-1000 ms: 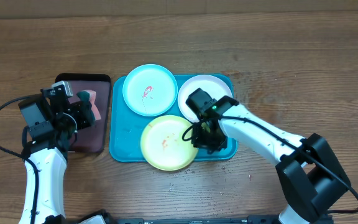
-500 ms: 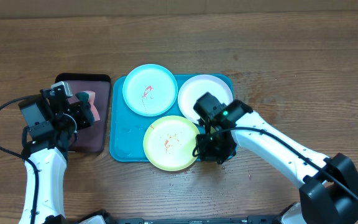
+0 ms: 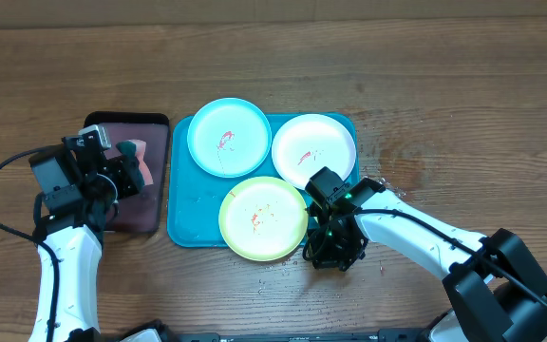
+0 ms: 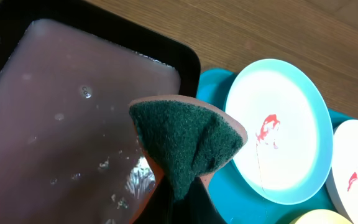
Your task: Clean dirty plates on tray and stack at the side
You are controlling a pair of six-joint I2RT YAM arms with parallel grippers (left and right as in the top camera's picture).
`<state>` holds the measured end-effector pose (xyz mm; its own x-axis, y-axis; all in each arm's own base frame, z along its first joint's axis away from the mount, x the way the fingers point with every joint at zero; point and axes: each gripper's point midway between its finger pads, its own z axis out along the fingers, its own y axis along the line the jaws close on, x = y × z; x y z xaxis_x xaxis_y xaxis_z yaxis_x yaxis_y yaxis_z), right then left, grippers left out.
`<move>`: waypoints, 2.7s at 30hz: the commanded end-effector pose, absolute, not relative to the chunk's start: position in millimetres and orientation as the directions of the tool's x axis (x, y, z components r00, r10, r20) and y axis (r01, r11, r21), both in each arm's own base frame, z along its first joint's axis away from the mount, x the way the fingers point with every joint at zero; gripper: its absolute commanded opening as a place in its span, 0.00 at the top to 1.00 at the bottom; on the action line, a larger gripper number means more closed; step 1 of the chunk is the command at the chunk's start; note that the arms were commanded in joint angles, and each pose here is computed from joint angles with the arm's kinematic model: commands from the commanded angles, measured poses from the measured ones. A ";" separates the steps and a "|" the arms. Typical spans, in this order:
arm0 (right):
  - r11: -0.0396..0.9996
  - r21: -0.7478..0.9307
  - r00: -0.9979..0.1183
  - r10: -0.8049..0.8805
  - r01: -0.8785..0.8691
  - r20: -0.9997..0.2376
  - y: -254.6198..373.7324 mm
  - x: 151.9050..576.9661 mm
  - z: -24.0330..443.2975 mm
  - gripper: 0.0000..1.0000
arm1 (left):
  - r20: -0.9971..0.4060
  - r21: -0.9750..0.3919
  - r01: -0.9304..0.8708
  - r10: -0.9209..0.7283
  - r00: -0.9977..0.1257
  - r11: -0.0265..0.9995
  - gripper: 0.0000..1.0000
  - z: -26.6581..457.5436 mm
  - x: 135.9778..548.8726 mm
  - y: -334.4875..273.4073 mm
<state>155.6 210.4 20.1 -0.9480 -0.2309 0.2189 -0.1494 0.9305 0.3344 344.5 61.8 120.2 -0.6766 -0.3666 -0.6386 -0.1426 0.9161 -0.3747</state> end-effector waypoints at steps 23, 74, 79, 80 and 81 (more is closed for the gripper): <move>0.922 0.308 -0.953 -0.280 -0.234 0.116 216.1 180.3 -1.9 0.92 | -0.641 -0.360 -0.127 -0.344 -0.686 0.924 0.96 117.4 343.5 61.2; 0.432 0.337 -0.547 -0.698 -0.836 -0.462 428.2 182.6 55.5 0.96 | -0.636 -0.346 -0.129 -0.334 -0.696 0.929 0.96 114.5 341.0 62.1; 0.396 0.313 -0.502 -0.737 -0.863 -0.452 436.8 174.3 27.8 0.96 | -0.633 -0.347 -0.131 -0.335 -0.698 0.929 0.96 113.8 340.2 61.9; 0.388 0.309 -0.493 -0.742 -0.868 -0.454 437.5 173.3 26.9 0.96 | -0.632 -0.347 -0.131 -0.335 -0.698 0.929 0.96 113.8 340.2 61.8; 0.388 0.307 -0.492 -0.742 -0.869 -0.456 437.8 173.7 26.9 0.96 | -0.632 -0.347 -0.131 -0.335 -0.698 0.929 0.96 113.8 340.2 61.8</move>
